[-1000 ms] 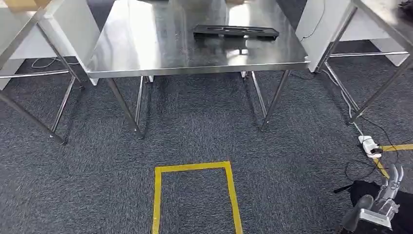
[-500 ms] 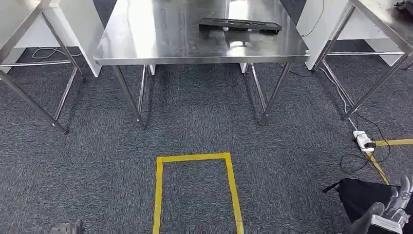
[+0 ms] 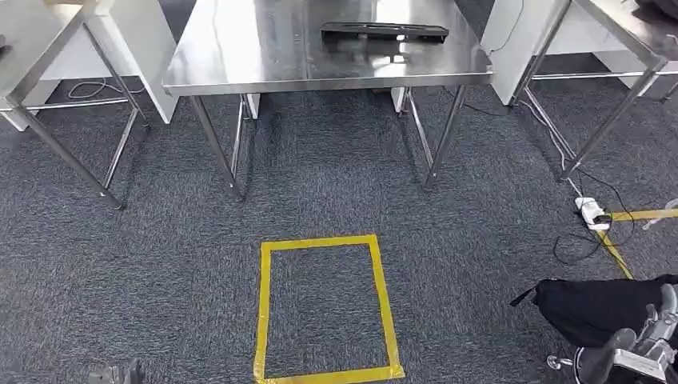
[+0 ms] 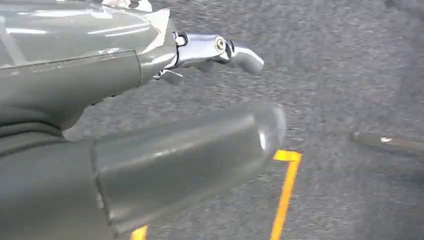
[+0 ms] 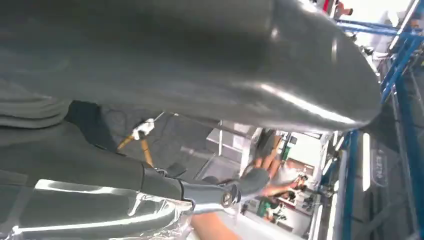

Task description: Take the parts from the cabinet and place them on the table.

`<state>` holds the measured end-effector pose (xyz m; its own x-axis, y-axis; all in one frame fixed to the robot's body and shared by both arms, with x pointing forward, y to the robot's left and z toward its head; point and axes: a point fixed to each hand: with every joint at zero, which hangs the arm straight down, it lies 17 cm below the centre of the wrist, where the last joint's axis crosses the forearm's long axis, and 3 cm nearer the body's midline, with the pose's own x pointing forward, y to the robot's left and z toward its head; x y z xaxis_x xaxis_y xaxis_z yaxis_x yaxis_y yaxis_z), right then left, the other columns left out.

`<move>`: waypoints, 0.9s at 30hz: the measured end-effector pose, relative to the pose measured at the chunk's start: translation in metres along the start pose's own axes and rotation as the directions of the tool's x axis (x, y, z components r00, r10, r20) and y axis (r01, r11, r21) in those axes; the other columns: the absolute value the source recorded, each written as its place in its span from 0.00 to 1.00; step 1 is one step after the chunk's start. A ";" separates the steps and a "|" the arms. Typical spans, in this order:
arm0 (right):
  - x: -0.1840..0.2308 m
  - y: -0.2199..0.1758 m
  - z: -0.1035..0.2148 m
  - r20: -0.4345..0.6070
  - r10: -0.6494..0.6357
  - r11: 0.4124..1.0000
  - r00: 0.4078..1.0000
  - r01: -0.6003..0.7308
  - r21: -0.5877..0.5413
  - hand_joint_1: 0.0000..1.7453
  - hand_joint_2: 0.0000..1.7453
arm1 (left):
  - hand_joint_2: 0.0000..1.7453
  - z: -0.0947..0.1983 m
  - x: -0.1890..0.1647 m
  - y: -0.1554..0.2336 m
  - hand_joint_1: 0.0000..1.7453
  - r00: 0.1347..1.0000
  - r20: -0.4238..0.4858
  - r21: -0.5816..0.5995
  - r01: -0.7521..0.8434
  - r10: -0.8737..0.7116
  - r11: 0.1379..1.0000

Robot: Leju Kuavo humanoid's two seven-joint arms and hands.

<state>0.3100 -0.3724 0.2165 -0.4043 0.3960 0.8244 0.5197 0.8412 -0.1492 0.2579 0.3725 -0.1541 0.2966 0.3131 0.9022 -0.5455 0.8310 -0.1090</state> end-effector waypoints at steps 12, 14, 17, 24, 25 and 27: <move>-0.003 -0.004 0.007 -0.017 -0.013 1.000 1.000 0.013 -0.016 0.00 0.00 | 0.00 -0.001 0.002 0.010 0.00 1.000 0.005 0.001 0.018 -0.018 1.000; -0.007 -0.009 0.012 -0.032 -0.005 1.000 0.999 0.004 -0.019 0.00 0.00 | 0.00 -0.001 0.001 0.008 0.00 1.000 0.006 -0.004 0.021 -0.021 1.000; -0.010 -0.012 0.016 -0.043 0.001 1.000 0.999 -0.002 -0.018 0.00 0.00 | 0.00 -0.001 0.002 0.005 0.00 0.999 0.012 -0.016 0.035 -0.035 0.999; -0.012 -0.016 0.022 -0.057 0.006 1.000 0.998 -0.008 -0.020 0.00 0.00 | 0.00 -0.002 0.003 -0.001 0.00 0.998 0.013 -0.035 0.056 -0.056 0.998; -0.011 -0.017 0.022 -0.056 0.007 1.000 0.998 -0.008 -0.021 0.00 0.00 | 0.00 -0.002 0.003 -0.003 0.00 0.998 0.013 -0.040 0.061 -0.061 0.997; -0.011 -0.020 0.024 -0.062 0.008 1.000 0.998 -0.009 -0.026 0.00 0.00 | 0.00 -0.003 0.004 -0.006 0.00 0.998 0.011 -0.050 0.069 -0.068 0.996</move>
<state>0.2862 -0.3849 0.1976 -0.3532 0.3790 0.8553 0.5431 0.8275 -0.1424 0.2647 0.3697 -0.1514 0.3243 0.2506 0.9121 -0.4843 0.8723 -0.0675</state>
